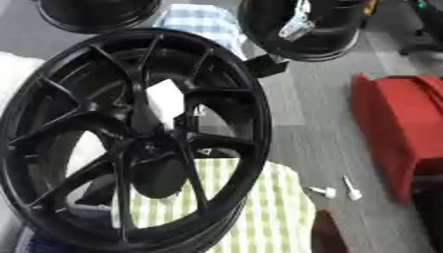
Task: Pull the pin out of the wheel hub.
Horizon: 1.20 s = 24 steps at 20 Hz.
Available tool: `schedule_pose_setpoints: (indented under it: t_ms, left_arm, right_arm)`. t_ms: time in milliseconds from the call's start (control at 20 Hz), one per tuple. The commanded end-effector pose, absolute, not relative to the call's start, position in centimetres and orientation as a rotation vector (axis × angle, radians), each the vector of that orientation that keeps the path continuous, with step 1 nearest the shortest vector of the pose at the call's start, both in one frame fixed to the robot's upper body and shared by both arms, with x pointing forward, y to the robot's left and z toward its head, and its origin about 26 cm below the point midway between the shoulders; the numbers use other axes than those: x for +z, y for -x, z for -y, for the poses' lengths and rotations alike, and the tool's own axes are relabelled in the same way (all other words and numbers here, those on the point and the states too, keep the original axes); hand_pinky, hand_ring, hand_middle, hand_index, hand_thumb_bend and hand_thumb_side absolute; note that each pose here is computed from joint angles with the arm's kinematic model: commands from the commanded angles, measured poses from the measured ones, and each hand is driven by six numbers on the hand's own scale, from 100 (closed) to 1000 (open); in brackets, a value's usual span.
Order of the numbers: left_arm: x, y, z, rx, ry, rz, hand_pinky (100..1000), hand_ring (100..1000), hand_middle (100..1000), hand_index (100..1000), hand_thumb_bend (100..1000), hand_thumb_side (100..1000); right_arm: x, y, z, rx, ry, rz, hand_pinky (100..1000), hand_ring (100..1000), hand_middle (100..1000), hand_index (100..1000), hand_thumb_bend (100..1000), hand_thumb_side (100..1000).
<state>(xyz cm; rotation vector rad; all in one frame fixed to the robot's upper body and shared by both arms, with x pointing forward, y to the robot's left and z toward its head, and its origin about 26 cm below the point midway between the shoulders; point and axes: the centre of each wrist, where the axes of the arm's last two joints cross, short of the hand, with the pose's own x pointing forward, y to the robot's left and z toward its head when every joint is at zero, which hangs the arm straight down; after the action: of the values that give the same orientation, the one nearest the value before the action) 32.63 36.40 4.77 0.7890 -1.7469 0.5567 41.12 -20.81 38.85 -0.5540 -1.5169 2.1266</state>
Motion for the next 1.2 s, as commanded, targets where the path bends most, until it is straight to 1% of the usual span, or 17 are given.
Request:
schedule_pose_setpoints:
  t_ms: [50,350,550,750,800,850,1200]
  left_arm:
    - [5.5,-32.5,-37.2,0.531,-0.819,1.765,699,643,496,706,797,393]
    - [5.1,-32.1,-37.7,0.52,-0.841,1.749,699,644,496,706,799,392]
    - [4.9,-31.8,-38.1,0.515,-0.859,1.738,699,644,496,705,800,390]
    - [4.9,-31.6,-38.5,0.514,-0.873,1.732,699,644,496,705,802,389]
    - [4.9,-31.6,-38.6,0.514,-0.877,1.731,699,644,495,705,802,389]
    - [4.9,-31.5,-38.7,0.514,-0.882,1.728,699,645,496,705,802,389]
    - [4.7,-31.2,-39.0,0.507,-0.894,1.718,699,645,496,705,805,390]
  right_arm:
    - [38.7,-41.8,19.2,2.167,0.542,1.526,843,809,775,832,603,392]
    - [36.6,-42.2,15.9,2.224,0.45,1.609,842,806,779,835,599,375]
    - [34.5,-42.2,13.6,2.228,0.306,1.661,832,795,778,832,592,365]
    - [32.7,-41.9,11.9,2.234,0.21,1.679,828,794,780,833,577,381]
    - [32.3,-41.8,11.5,2.239,0.194,1.678,827,794,780,834,604,375]
    - [31.9,-41.6,11.2,2.252,0.186,1.678,826,795,782,835,582,376]
    - [30.3,-40.3,9.7,2.326,0.209,1.673,819,797,791,845,597,375]
